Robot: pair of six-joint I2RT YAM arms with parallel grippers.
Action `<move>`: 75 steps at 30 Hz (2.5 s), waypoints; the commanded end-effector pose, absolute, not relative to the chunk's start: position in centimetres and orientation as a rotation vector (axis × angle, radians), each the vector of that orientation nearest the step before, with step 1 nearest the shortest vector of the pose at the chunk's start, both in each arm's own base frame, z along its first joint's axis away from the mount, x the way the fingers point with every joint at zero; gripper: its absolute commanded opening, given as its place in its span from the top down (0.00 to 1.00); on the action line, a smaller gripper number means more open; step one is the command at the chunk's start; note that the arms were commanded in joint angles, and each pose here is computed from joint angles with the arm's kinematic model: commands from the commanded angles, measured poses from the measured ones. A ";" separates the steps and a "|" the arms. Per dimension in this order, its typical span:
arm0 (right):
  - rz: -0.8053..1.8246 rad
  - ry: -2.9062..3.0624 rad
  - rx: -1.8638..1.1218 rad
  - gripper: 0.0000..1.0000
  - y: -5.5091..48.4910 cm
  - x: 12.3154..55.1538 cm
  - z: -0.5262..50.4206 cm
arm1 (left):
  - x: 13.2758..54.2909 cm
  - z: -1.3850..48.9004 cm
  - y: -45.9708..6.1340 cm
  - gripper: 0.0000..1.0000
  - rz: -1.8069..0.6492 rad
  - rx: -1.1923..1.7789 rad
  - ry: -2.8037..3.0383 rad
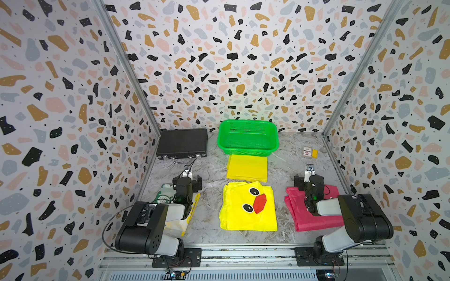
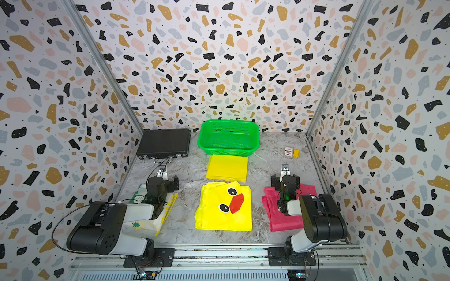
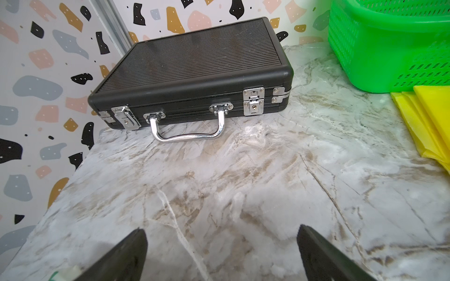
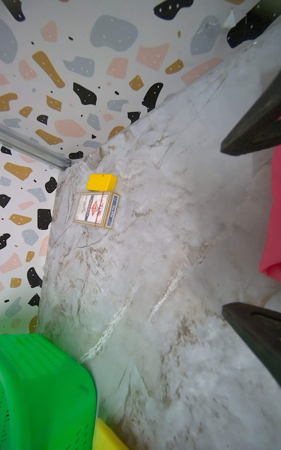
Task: Put the folded raincoat in the basket
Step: Pick up the raincoat from the center of the board.
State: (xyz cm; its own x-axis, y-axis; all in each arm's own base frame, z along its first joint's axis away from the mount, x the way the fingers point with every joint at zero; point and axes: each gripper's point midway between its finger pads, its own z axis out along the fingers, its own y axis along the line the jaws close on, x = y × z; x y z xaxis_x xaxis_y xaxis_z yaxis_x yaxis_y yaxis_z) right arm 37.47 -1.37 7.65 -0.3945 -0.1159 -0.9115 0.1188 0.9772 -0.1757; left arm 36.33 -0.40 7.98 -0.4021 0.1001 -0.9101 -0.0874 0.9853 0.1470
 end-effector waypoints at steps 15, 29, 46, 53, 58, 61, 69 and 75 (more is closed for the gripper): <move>-0.242 2.075 0.234 0.00 -2.7 37.1 15.0 | 35.0 17.0 3.5 0.00 0.230 -0.474 1.960; 0.475 2.343 0.216 0.12 7.2 31.3 16.2 | 29.9 14.3 -4.6 0.00 -0.234 -0.502 2.433; 0.717 2.743 -0.021 0.23 14.7 24.1 8.5 | 23.8 9.5 -13.1 0.00 -0.408 -0.109 2.767; 0.713 2.811 -0.020 0.26 15.2 22.7 6.4 | 23.6 7.3 -16.1 0.03 -0.470 -0.032 2.833; 0.721 2.831 -0.018 0.29 15.6 21.9 5.2 | 23.1 6.4 -16.9 0.05 -0.475 0.000 2.859; 0.699 2.840 0.007 0.30 15.4 21.7 4.2 | 22.8 6.1 -17.6 0.05 -0.507 0.033 2.870; 0.734 2.861 0.006 0.33 16.2 21.3 3.1 | 22.1 5.0 -18.8 0.07 -0.514 0.105 2.906; 0.742 2.869 0.012 0.34 16.5 20.9 2.7 | 21.8 4.0 -19.4 0.09 -0.519 0.137 2.936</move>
